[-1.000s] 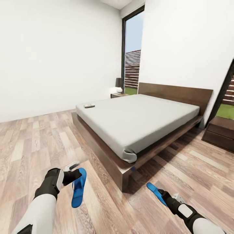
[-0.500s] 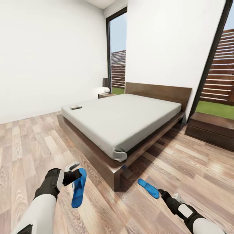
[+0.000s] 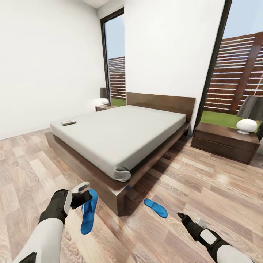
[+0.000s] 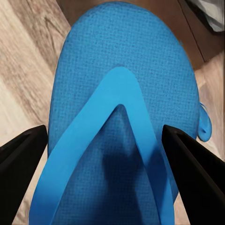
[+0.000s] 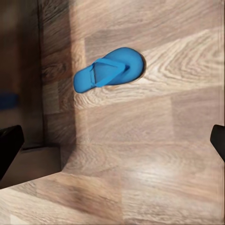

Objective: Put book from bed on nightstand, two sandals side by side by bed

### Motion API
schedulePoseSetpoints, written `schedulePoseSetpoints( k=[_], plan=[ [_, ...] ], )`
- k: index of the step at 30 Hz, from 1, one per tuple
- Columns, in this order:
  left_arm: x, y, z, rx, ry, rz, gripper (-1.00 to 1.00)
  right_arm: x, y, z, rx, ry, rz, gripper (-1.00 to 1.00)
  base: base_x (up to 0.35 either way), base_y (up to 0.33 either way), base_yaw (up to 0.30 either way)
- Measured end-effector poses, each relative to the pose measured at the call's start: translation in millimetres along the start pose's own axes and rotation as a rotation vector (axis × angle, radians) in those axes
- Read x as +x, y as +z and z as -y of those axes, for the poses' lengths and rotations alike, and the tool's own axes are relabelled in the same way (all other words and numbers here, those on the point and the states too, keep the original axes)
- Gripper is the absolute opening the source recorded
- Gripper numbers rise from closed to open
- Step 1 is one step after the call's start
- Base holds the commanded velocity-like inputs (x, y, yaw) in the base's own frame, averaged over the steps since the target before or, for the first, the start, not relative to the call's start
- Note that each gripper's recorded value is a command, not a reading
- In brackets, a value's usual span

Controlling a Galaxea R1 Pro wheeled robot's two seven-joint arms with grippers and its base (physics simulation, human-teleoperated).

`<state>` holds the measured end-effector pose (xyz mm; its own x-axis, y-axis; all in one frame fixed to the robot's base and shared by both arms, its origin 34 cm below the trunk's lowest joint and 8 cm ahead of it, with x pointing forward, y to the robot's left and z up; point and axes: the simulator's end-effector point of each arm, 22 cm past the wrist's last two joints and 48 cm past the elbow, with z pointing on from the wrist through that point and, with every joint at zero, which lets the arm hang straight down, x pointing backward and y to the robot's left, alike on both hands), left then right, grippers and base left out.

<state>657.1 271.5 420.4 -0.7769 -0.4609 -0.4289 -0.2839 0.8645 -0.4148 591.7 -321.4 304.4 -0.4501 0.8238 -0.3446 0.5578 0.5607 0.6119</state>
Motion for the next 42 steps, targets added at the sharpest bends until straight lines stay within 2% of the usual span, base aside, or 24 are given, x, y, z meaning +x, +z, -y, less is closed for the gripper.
schedulePoseSetpoints(
  k=[30,42],
  plan=[
    [2.3,1.1,-0.9,-0.001,-0.001,-0.006,-1.0,-0.1,0.0,-0.1,0.0,0.001,0.0,1.0,0.0,0.016,-0.247],
    [2.5,1.3,-0.9,0.0,-0.001,-0.007,-1.0,-0.1,0.2,-0.2,-0.001,0.008,0.001,1.0,0.0,0.0,-0.053]
  ],
)
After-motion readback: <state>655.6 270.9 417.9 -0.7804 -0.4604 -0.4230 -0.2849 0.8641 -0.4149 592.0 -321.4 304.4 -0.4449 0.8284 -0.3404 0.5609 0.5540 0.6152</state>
